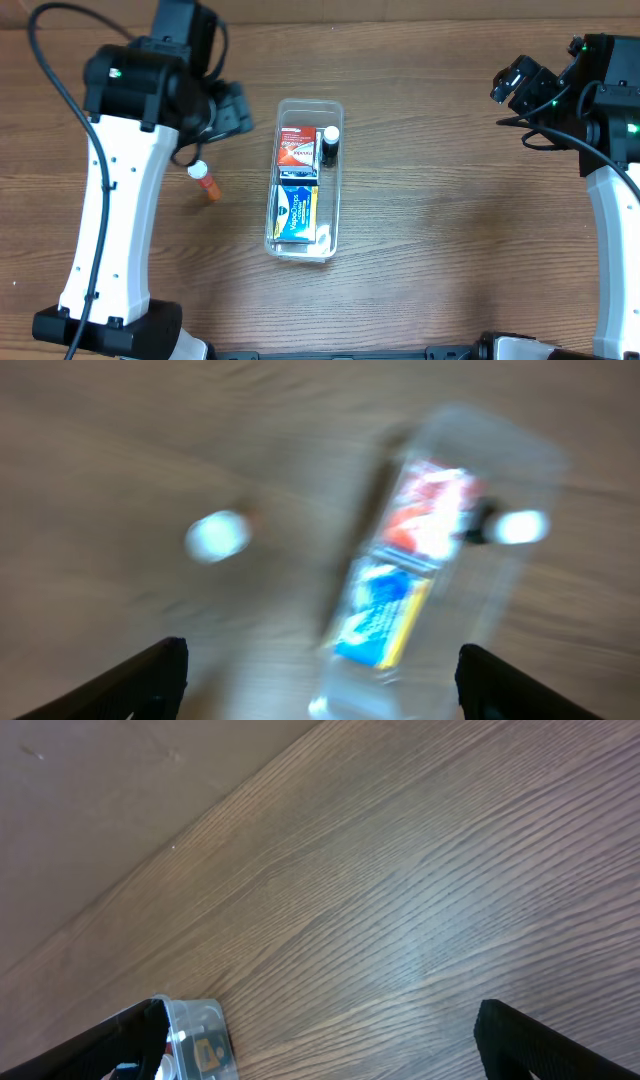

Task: Pack container
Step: 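Move the left gripper to the orange tube and grasp it, then lower the orange tube into the container's middle and release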

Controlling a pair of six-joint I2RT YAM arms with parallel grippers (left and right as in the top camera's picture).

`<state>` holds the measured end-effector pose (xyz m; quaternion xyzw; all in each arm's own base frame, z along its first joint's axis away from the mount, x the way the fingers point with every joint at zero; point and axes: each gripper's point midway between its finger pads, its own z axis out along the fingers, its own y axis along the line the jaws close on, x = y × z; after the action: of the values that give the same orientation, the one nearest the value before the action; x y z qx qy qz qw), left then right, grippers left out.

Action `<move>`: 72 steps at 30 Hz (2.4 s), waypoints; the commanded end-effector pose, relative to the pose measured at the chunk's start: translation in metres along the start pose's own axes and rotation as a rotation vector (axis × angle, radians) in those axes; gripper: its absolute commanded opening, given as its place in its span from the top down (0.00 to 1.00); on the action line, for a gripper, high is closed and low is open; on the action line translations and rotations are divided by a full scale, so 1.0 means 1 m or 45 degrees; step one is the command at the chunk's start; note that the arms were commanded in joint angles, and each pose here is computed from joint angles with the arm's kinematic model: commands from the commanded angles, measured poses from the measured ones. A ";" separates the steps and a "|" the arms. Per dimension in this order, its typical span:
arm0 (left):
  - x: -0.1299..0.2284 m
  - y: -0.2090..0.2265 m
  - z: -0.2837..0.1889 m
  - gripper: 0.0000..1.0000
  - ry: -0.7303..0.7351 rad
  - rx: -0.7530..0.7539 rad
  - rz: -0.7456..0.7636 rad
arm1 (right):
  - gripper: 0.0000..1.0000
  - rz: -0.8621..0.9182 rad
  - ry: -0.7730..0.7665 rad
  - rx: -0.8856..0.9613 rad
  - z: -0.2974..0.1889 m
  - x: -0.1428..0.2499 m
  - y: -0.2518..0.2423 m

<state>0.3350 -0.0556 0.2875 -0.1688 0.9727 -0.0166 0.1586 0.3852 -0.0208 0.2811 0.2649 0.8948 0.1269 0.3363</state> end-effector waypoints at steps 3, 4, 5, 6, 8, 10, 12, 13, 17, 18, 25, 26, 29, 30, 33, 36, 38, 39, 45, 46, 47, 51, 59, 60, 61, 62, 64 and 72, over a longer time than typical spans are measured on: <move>0.007 0.043 0.023 0.11 0.089 -0.241 0.058 | 0.00 -0.010 -0.011 -0.015 -0.003 -0.002 0.003; 0.010 0.046 0.028 0.10 0.110 -0.270 0.060 | 0.00 -0.010 -0.011 -0.015 -0.003 -0.002 0.003; 0.012 0.049 0.032 0.09 0.124 -0.292 0.054 | 0.00 -0.010 -0.011 -0.015 -0.003 -0.002 0.003; 0.015 0.051 0.039 0.08 0.140 -0.311 0.051 | 0.00 -0.010 -0.011 -0.015 -0.003 -0.002 0.003; 0.019 0.053 0.057 0.06 0.167 -0.326 0.052 | 0.00 -0.009 -0.011 -0.015 -0.003 -0.002 0.003; 0.020 0.058 0.079 0.03 0.184 -0.338 0.038 | 0.00 -0.010 -0.011 -0.015 -0.003 -0.002 0.003; 0.022 0.062 0.097 0.03 0.199 -0.338 0.040 | 0.00 -0.010 -0.011 -0.015 -0.003 -0.002 0.003; 0.024 0.064 0.109 0.04 0.218 -0.316 0.046 | 0.00 -0.010 -0.011 -0.015 -0.003 -0.002 0.003; 0.029 0.072 0.140 0.08 0.256 -0.254 0.040 | 0.00 -0.010 -0.011 -0.015 -0.003 -0.002 0.003; 0.029 0.072 0.146 0.08 0.255 -0.233 0.058 | 0.00 -0.010 -0.011 -0.015 -0.003 -0.002 0.003; 0.026 0.059 0.172 0.21 0.219 -0.121 0.173 | 0.00 -0.010 -0.011 -0.015 -0.003 -0.002 0.003; 0.027 0.058 0.174 0.27 0.221 -0.107 0.180 | 0.00 -0.009 -0.011 -0.015 -0.003 -0.002 0.003; 0.028 0.056 0.180 0.36 0.218 -0.086 0.198 | 0.00 -0.010 -0.011 -0.015 -0.003 -0.002 0.003; 0.028 0.056 0.181 0.38 0.216 -0.084 0.198 | 0.00 -0.009 -0.011 -0.015 -0.003 -0.002 0.003; 0.029 0.056 0.182 0.44 0.216 -0.082 0.221 | 0.00 -0.010 -0.011 -0.015 -0.003 -0.002 0.003; 0.032 0.056 0.179 0.62 0.236 -0.081 0.221 | 0.00 -0.009 -0.011 -0.015 -0.003 -0.002 0.003; 0.030 0.055 0.170 0.68 0.246 -0.081 0.215 | 0.00 -0.009 -0.011 -0.015 -0.003 -0.002 0.003; 0.028 0.053 0.163 0.71 0.248 -0.073 0.214 | 0.00 -0.010 -0.011 -0.015 -0.003 -0.002 0.003; -0.005 0.019 0.070 0.74 0.134 0.057 0.240 | 0.00 -0.009 -0.011 -0.015 -0.003 -0.002 0.003; -0.010 0.007 0.049 0.74 0.092 0.104 0.262 | 0.00 -0.010 -0.011 -0.015 -0.003 -0.002 0.003; -0.012 -0.005 0.030 0.73 0.045 0.139 0.293 | 0.00 -0.010 -0.011 -0.015 -0.003 -0.002 0.003; -0.009 -0.046 -0.006 0.72 -0.067 0.233 0.408 | 0.00 -0.010 -0.011 -0.015 -0.003 -0.002 0.003; 0.047 -0.107 0.020 0.70 0.039 0.280 0.559 | 0.00 -0.010 -0.011 -0.015 -0.003 -0.002 0.003; 0.054 -0.111 0.028 0.70 0.061 0.276 0.565 | 0.00 -0.010 -0.011 -0.015 -0.003 -0.002 0.003; 0.062 -0.114 0.038 0.70 0.084 0.270 0.577 | 0.00 -0.010 -0.011 -0.015 -0.003 -0.002 0.003; 0.066 -0.117 0.044 0.69 0.096 0.268 0.581 | 0.00 -0.010 -0.011 -0.015 -0.003 -0.002 0.003; 0.081 -0.124 0.065 0.68 0.127 0.261 0.596 | 0.00 -0.010 -0.011 -0.015 -0.003 -0.002 0.003; 0.101 -0.129 0.113 0.68 0.159 0.246 0.601 | 0.00 -0.010 -0.011 -0.015 -0.003 -0.002 0.003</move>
<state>0.3222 -0.2055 0.1719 0.0896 0.9862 -0.0787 0.1148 0.3852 -0.0208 0.2811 0.2648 0.8948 0.1271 0.3363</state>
